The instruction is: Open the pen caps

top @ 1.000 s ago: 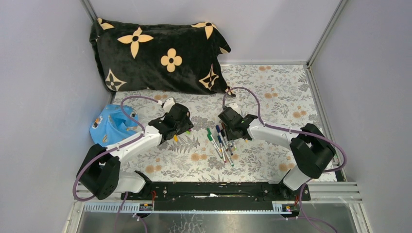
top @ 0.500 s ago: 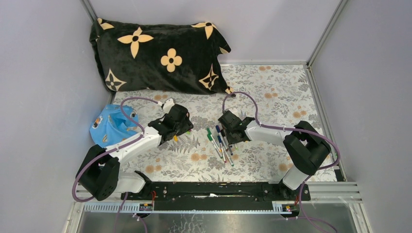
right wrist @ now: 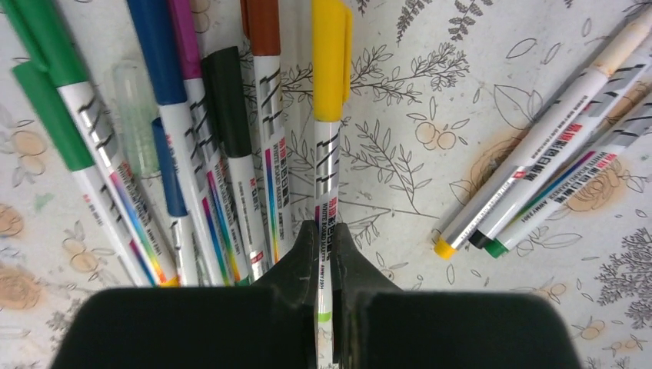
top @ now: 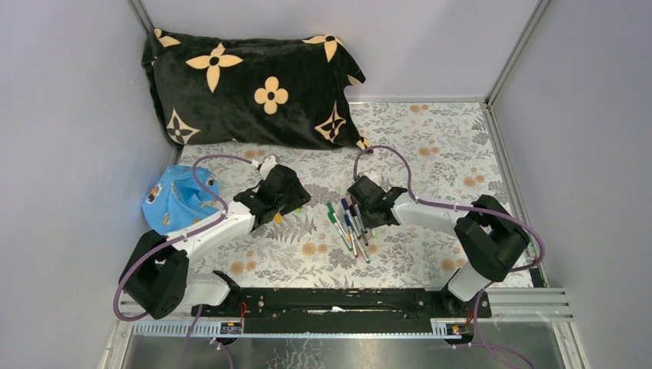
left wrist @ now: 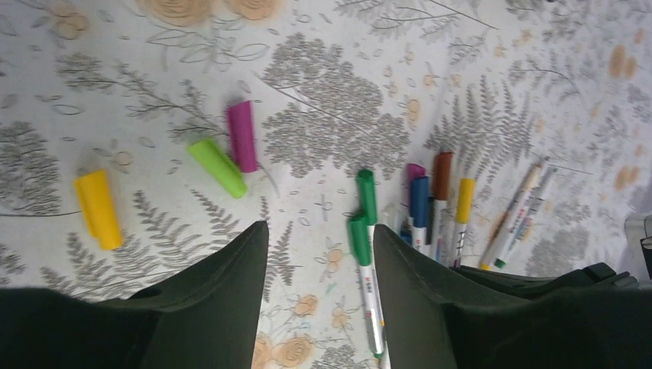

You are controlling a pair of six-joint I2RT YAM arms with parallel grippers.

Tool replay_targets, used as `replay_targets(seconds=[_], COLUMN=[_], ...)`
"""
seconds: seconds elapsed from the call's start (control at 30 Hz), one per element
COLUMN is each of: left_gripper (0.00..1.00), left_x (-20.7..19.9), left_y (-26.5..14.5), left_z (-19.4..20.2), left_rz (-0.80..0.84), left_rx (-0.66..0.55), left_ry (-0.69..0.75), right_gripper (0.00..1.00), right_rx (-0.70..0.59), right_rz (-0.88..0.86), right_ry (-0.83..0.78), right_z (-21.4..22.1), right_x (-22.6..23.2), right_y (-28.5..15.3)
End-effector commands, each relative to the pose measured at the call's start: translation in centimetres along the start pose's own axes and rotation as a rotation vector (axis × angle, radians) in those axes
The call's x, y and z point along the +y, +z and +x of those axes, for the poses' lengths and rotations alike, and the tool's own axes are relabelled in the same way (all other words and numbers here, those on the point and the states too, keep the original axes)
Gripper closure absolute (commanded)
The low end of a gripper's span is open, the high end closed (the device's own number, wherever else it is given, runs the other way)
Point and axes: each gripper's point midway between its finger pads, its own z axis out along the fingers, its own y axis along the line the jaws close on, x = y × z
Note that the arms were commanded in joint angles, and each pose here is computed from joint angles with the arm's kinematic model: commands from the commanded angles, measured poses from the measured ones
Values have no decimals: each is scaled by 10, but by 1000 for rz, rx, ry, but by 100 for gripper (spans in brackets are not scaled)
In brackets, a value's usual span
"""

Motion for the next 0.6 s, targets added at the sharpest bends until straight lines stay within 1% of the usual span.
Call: replay_targets(seconds=[0.0, 0.1, 0.13, 0.2, 0.37, 0.57], left_gripper=[40, 40, 40, 39, 39, 38], left_x=[-37, -53, -58, -67, -86, -101], left_y=[-3, -1, -2, -1, -3, -4], left_z=[2, 12, 18, 24, 37, 49], left_rz=[185, 268, 301, 349, 426, 473], left_rx=[21, 71, 103, 127, 152, 172], left_ry=[3, -3, -4, -10, -15, -39], right_gripper=[100, 100, 100, 100, 100, 100], right_rx=[-80, -121, -128, -135, -153, -161], right_rz=[-77, -132, -144, -164, -223, -263], right_ry=[1, -7, -12, -21, -29, -34], right_z=[-19, -30, -32, -34, -35, -34], right_x=[11, 22, 25, 30, 47, 63], right_y=[-34, -54, -59, -68, -80, -85])
